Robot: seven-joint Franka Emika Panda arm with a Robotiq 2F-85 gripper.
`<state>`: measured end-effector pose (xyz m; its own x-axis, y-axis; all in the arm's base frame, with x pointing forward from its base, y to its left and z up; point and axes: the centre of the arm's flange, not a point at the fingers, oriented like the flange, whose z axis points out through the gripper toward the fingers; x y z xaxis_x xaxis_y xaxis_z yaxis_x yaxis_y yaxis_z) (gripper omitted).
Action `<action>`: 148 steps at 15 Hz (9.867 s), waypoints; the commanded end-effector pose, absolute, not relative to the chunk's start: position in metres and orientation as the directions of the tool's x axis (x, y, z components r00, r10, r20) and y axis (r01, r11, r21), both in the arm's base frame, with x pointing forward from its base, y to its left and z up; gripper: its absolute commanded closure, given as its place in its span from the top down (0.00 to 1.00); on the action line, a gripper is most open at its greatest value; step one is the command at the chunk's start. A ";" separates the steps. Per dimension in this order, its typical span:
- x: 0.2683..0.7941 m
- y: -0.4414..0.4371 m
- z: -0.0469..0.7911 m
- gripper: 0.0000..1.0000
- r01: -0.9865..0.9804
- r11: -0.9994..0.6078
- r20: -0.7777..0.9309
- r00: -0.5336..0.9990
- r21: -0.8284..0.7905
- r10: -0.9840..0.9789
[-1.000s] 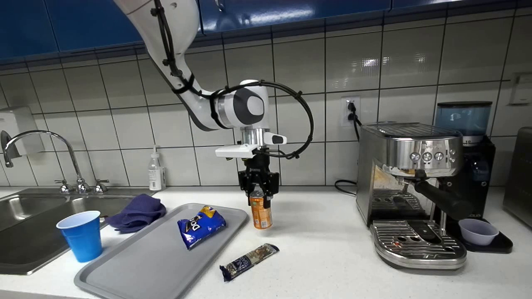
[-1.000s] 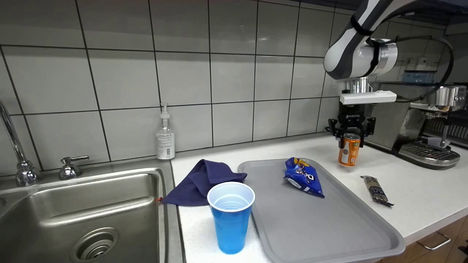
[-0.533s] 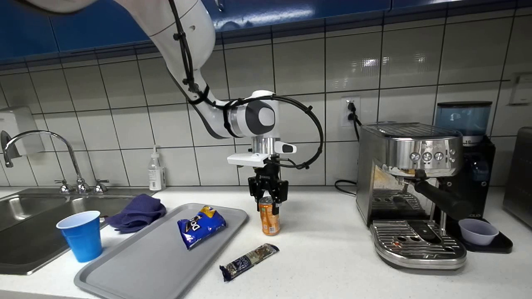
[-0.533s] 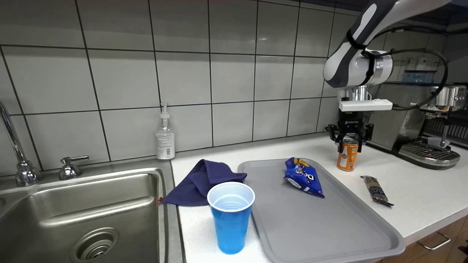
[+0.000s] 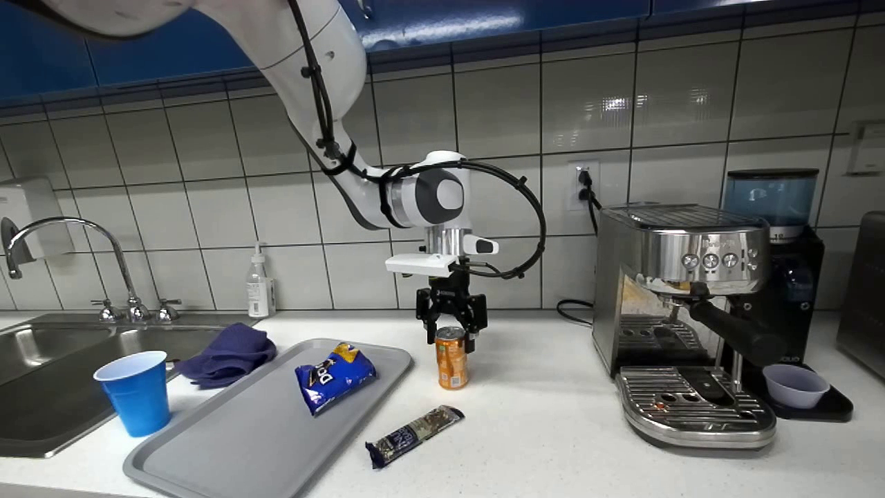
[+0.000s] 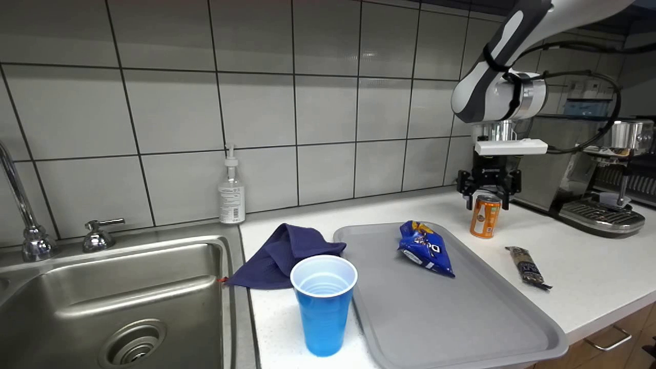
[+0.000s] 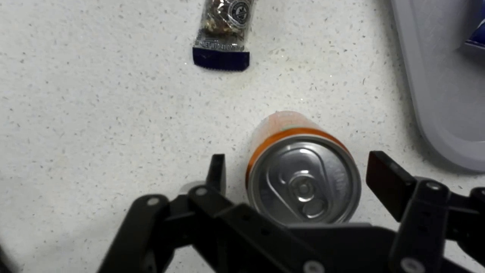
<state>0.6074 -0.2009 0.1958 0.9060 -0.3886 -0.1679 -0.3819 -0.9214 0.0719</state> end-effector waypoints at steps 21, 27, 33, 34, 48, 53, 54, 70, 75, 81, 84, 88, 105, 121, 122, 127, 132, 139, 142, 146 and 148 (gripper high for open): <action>0.524 -0.183 0.237 1.00 -0.391 -0.919 -0.177 0.903 0.044 -0.392; 0.490 -0.174 0.223 1.00 -0.421 -0.905 -0.158 0.891 0.067 -0.426; 0.470 -0.167 0.199 1.00 -0.450 -0.887 -0.127 0.879 0.103 -0.460; 0.469 -0.166 0.195 1.00 -0.458 -0.882 -0.118 0.875 0.112 -0.469; 0.465 -0.161 0.138 1.00 -0.497 -0.848 -0.166 0.835 0.186 -0.525; 0.467 -0.163 0.128 1.00 -0.498 -0.846 -0.183 0.829 0.192 -0.529; 0.467 -0.163 0.127 1.00 -0.498 -0.845 -0.181 0.829 0.194 -0.530; 0.469 -0.166 0.139 0.42 -0.497 -0.845 -0.127 0.842 0.196 -0.524; 0.470 -0.163 0.144 0.05 -0.508 -0.841 -0.107 0.840 0.187 -0.531; 0.455 -0.167 0.162 0.07 -0.524 -0.834 -0.103 0.832 0.175 -0.544; 0.443 -0.161 0.178 0.07 -0.531 -0.833 -0.090 0.832 0.157 -0.547; 0.429 -0.136 0.197 0.07 -0.520 -0.843 -0.086 0.842 0.134 -0.533; 0.431 0.004 0.200 0.07 -0.322 -0.940 -0.074 0.941 0.110 -0.331; 0.438 0.002 0.153 0.54 -0.288 -0.945 -0.080 0.950 0.153 -0.303; 0.437 0.003 0.155 0.54 -0.280 -0.948 -0.080 0.952 0.153 -0.295; 0.431 0.007 0.173 0.89 -0.243 -0.959 -0.068 0.965 0.144 -0.255; 0.433 0.013 0.192 1.00 -0.212 -0.967 -0.041 0.975 0.139 -0.220; 0.440 0.033 0.223 1.00 -0.127 -0.986 0.004 0.992 0.108 -0.127; 0.444 0.051 0.234 1.00 -0.074 -0.993 0.022 0.997 0.096 -0.072; 0.446 0.075 0.249 1.00 0.001 -0.997 0.051 0.999 0.081 0.005; 0.445 0.085 0.259 1.00 0.054 -0.996 0.053 0.997 0.068 0.058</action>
